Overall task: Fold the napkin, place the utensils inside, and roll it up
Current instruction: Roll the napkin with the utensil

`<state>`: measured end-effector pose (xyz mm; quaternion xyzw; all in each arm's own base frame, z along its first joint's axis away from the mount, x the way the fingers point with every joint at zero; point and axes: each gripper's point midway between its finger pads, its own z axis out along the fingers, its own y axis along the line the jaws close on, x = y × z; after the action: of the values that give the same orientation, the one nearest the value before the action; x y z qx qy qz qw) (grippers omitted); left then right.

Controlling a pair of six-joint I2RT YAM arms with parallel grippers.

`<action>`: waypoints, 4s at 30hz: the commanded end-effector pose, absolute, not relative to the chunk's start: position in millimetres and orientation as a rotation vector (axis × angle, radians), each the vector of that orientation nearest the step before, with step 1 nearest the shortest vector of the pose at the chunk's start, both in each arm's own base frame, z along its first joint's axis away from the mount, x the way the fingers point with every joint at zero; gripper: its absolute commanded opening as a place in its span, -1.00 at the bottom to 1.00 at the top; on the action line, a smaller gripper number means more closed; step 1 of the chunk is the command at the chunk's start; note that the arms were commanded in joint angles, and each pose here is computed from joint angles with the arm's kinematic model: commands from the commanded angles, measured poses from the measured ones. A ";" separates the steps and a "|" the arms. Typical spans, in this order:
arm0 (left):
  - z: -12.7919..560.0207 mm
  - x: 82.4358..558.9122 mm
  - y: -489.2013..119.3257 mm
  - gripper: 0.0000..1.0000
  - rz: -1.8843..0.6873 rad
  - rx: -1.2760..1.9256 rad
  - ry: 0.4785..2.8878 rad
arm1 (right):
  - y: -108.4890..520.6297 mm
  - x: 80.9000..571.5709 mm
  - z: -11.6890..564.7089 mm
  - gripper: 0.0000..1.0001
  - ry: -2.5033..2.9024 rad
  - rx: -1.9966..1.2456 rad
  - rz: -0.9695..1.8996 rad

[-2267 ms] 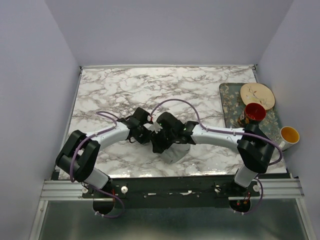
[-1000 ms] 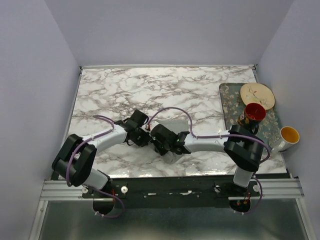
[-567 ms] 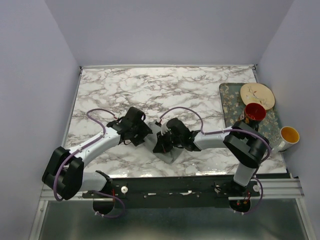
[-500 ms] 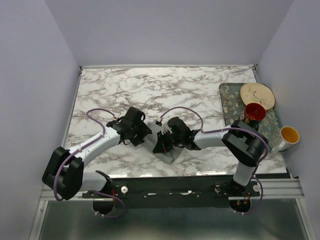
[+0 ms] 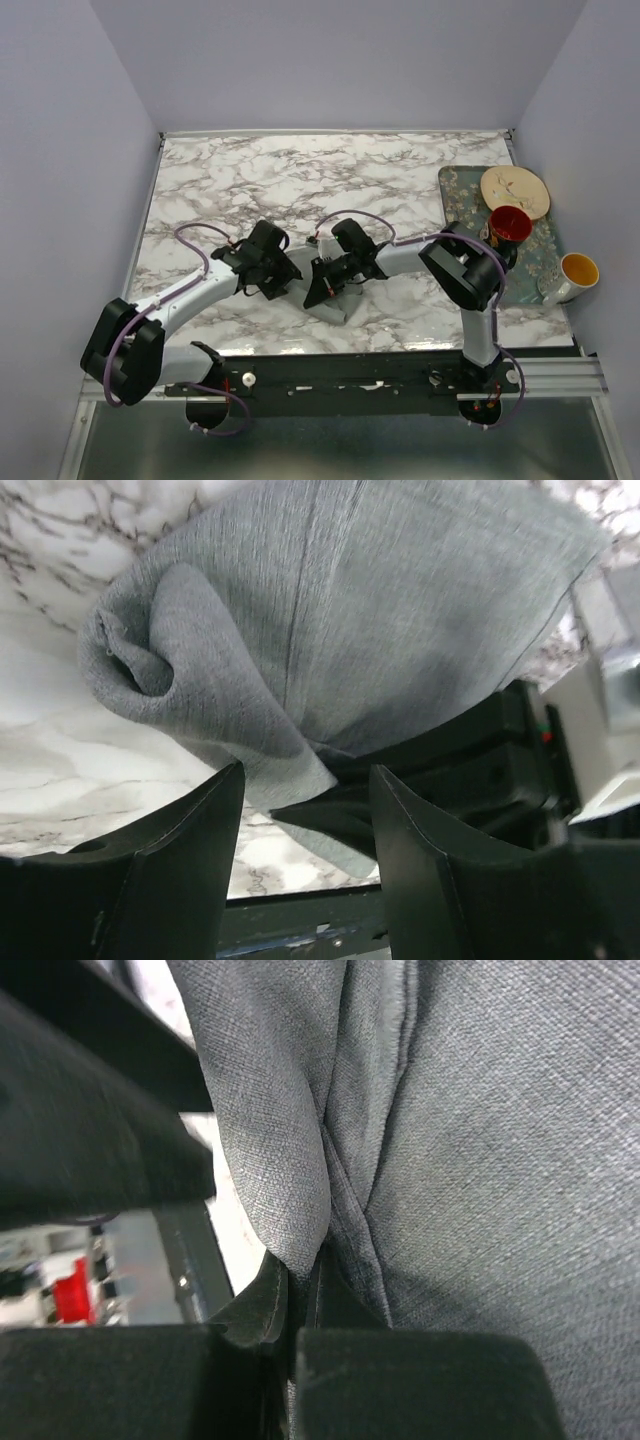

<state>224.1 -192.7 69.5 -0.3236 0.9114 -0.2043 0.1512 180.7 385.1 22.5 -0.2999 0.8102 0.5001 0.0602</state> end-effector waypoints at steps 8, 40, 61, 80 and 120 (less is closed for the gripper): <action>58.9 192.4 -189.9 0.29 -0.616 -0.958 2.665 | 362.6 172.4 -15.0 -0.81 2.729 -0.904 1.535; 16.2 208.8 -194.9 -0.93 -0.607 -1.060 2.664 | 357.1 211.3 82.7 0.18 2.229 -1.153 0.527; 28.8 217.0 -198.2 -0.93 -0.653 -1.071 2.668 | 376.1 184.3 17.3 0.03 2.236 -1.320 0.522; 68.3 229.0 -169.2 0.23 -0.683 -0.877 2.547 | 380.3 177.9 2.2 -0.81 2.334 -1.356 0.732; 45.5 186.1 -193.2 0.29 -0.653 -0.981 2.755 | 373.4 205.7 -14.7 -0.82 2.707 -0.671 1.598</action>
<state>185.0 -186.8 51.0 -0.3303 0.9129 -0.2241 0.0855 184.5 377.3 20.0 -0.2439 0.7971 0.5479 -0.0708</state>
